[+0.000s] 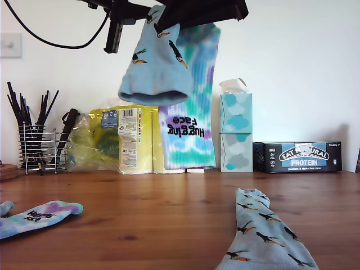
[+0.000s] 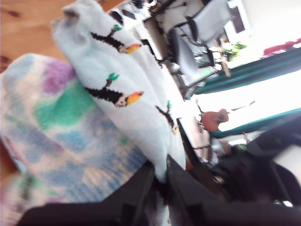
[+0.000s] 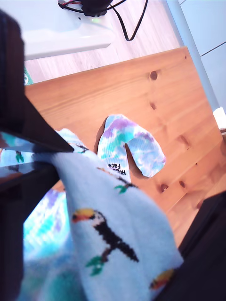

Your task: Pair up the socks based on colour and pattern, by placing each sock on top of its pair

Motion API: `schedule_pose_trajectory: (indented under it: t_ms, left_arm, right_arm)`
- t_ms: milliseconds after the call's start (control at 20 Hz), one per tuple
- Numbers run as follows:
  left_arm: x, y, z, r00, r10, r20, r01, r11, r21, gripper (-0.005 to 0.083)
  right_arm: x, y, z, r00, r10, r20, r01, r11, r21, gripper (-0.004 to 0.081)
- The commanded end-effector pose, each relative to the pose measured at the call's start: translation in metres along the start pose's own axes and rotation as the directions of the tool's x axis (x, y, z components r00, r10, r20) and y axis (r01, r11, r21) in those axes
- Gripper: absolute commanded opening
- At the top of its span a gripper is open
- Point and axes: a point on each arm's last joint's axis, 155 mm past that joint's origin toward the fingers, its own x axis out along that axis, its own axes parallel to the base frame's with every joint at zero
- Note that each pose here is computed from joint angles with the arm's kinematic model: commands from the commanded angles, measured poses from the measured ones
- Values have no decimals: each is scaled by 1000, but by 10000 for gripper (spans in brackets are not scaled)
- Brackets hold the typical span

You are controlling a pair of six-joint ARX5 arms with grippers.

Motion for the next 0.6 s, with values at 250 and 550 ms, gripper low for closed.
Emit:
schedule_pose_trajectory:
  t_ms: [250,550]
  left_arm:
    - [-23,40,-2,973,227,35,-227,974,10,168]
    - [-50,91,-3,887,460,51,-461,887,26,270]
  right_arm:
    - [2,10,-23,995,37,-89,-28,994,102,-13]
    - [-2,19,-16,994,82,-68,-63,968,242,-13]
